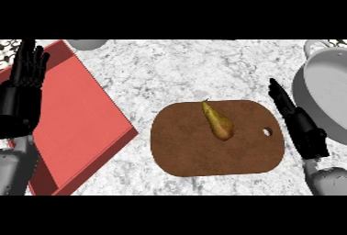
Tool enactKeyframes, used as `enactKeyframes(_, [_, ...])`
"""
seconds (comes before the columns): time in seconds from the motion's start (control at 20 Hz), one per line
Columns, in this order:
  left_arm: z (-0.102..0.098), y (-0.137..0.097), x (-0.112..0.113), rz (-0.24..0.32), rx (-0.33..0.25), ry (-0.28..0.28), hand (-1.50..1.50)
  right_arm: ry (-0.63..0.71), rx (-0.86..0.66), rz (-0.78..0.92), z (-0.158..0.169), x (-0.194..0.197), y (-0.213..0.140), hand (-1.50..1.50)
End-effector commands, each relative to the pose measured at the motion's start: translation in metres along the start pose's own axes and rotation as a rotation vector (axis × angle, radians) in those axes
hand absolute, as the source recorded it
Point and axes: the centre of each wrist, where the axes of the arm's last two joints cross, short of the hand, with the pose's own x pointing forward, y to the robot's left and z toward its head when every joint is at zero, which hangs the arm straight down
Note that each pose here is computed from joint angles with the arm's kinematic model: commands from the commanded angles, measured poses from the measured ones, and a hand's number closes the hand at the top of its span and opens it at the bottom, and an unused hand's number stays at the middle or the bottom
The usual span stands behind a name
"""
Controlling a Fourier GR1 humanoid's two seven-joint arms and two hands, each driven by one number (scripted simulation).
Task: Pick the pear from the cutting board and place it in the pot
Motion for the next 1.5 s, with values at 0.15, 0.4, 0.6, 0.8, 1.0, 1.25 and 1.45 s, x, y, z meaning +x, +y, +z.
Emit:
enactKeyframes(0.15, [0.031,-0.018,-0.031,0.06,-0.002,0.157,0.0,-0.721,0.113,-0.009,-0.026,0.089,-0.017,1.5])
enactKeyframes(0.4, [0.07,-0.056,-0.05,0.164,-0.024,0.272,0.0,-0.715,-0.363,0.249,-0.024,0.049,-0.07,-1.5])
enactKeyframes(0.6, [0.094,-0.078,-0.059,0.174,-0.019,0.297,0.0,-0.979,-0.142,0.123,-0.008,0.01,-0.022,-1.5])
enactKeyframes(0.8, [0.094,-0.08,-0.04,0.162,-0.004,0.28,0.0,-1.094,-0.101,0.141,0.017,0.008,-0.031,-1.5])
enactKeyframes(1.0, [0.102,-0.055,-0.049,0.148,-0.017,0.273,0.0,-0.951,-0.031,0.329,0.038,0.015,-0.021,-1.5])
enactKeyframes(1.25, [0.098,-0.074,-0.055,0.151,-0.005,0.292,0.0,-0.753,0.121,0.633,0.053,0.024,-0.026,-1.5])
enactKeyframes(1.45, [0.106,-0.068,-0.05,0.154,-0.01,0.277,0.0,-0.586,0.172,0.829,0.05,0.029,-0.018,-1.5])
